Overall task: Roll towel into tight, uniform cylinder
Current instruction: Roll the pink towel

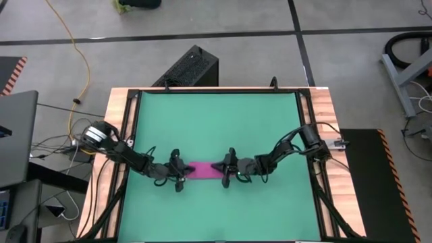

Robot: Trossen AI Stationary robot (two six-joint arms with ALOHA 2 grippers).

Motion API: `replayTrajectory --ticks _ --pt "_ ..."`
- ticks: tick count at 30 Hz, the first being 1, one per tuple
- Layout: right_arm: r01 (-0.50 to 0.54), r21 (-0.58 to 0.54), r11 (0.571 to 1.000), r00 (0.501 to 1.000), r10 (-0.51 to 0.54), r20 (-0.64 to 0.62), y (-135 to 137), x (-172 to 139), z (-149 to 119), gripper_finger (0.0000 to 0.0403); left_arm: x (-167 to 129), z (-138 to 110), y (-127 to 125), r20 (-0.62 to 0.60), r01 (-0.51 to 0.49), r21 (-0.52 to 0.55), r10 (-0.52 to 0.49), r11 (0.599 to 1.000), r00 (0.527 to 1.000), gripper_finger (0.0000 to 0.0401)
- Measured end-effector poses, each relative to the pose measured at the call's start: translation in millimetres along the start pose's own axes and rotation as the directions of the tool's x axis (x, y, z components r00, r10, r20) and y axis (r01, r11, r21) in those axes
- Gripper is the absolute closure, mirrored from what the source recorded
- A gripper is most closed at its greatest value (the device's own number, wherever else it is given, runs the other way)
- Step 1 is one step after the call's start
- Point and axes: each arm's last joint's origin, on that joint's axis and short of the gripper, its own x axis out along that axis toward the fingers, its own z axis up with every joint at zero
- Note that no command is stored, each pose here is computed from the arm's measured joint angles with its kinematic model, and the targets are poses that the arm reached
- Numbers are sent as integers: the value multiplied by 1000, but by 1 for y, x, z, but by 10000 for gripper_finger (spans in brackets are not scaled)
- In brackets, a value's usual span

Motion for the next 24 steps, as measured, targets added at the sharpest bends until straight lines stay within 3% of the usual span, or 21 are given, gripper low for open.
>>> replayTrajectory --ticks 9,15,20,24 --pt "-12 -67 998 997 17 72 8 -7 28 381 -24 40 0 63 15 39 -17 999 998 401" --pt "-27 -132 991 999 31 26 25 -24 50 384 -48 69 0 162 62 29 -65 998 985 401" --pt "-22 -162 986 992 1 -129 36 -38 38 384 -47 62 -3 118 68 76 -77 995 990 401" --pt "61 -155 986 982 -87 -170 36 -39 20 384 -35 50 -6 100 65 96 -75 993 992 401"
